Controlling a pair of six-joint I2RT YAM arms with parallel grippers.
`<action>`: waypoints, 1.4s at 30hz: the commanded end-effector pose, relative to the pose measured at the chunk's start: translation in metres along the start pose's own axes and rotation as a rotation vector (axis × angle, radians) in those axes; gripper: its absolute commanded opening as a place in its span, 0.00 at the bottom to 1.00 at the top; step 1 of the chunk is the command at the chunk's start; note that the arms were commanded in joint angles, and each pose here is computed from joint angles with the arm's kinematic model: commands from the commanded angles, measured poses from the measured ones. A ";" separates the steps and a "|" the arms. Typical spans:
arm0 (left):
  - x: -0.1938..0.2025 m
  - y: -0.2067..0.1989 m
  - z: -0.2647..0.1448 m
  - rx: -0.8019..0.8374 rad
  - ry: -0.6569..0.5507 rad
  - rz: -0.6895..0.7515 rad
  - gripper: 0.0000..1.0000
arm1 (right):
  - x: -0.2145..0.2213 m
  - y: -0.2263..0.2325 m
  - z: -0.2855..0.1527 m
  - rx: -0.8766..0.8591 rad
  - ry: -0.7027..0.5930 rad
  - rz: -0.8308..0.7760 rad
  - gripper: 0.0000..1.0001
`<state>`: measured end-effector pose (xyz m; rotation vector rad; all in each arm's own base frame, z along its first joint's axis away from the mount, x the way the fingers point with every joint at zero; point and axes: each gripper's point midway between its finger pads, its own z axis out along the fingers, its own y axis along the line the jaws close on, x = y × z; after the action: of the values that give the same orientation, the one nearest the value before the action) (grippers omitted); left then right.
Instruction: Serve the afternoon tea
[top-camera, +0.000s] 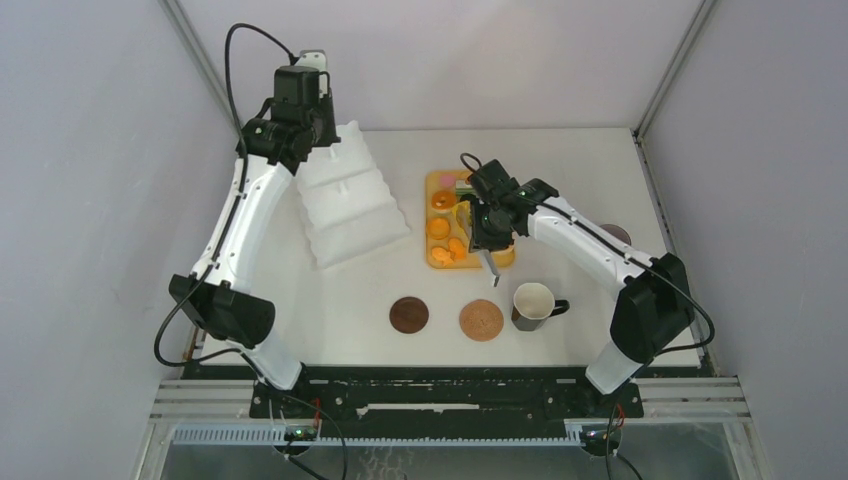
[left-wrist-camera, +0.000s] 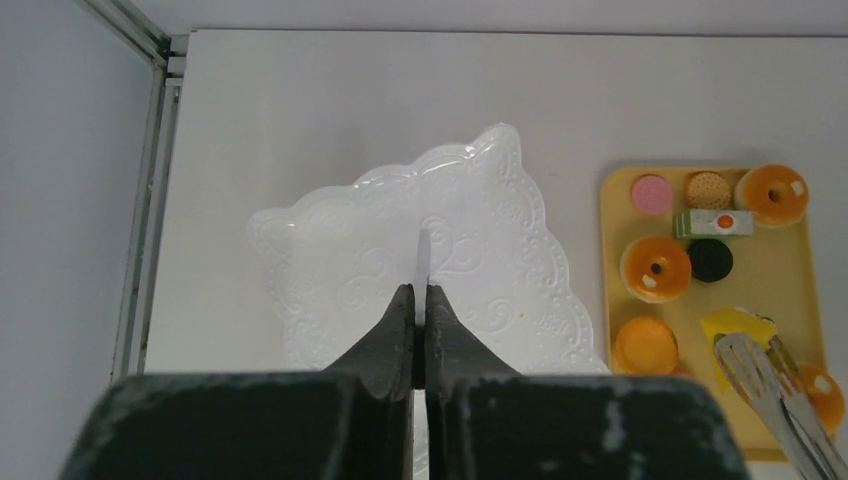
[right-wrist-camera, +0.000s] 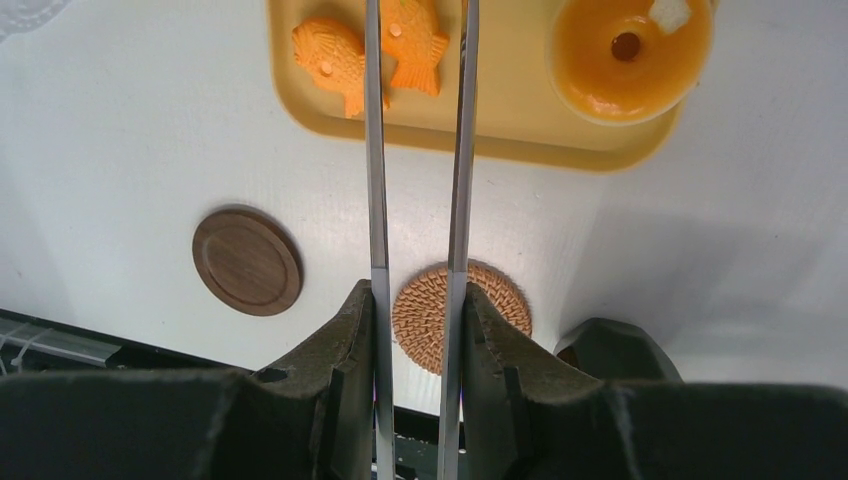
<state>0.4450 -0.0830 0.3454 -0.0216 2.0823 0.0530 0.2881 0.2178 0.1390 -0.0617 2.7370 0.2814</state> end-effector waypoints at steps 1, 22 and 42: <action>-0.031 -0.008 -0.016 0.053 -0.082 -0.083 0.00 | -0.024 0.007 -0.028 -0.055 -0.128 0.000 0.08; -0.030 -0.033 -0.032 0.118 -0.130 -0.155 0.00 | -0.065 0.039 -0.093 -0.218 -0.293 -0.030 0.07; -0.034 -0.023 -0.044 0.097 -0.173 -0.144 0.41 | -0.099 0.116 -0.134 -0.421 -0.395 -0.170 0.06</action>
<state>0.4350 -0.1144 0.3521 -0.0855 2.0266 -0.1099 0.3067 0.2846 0.2846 -0.2646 2.3598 0.6596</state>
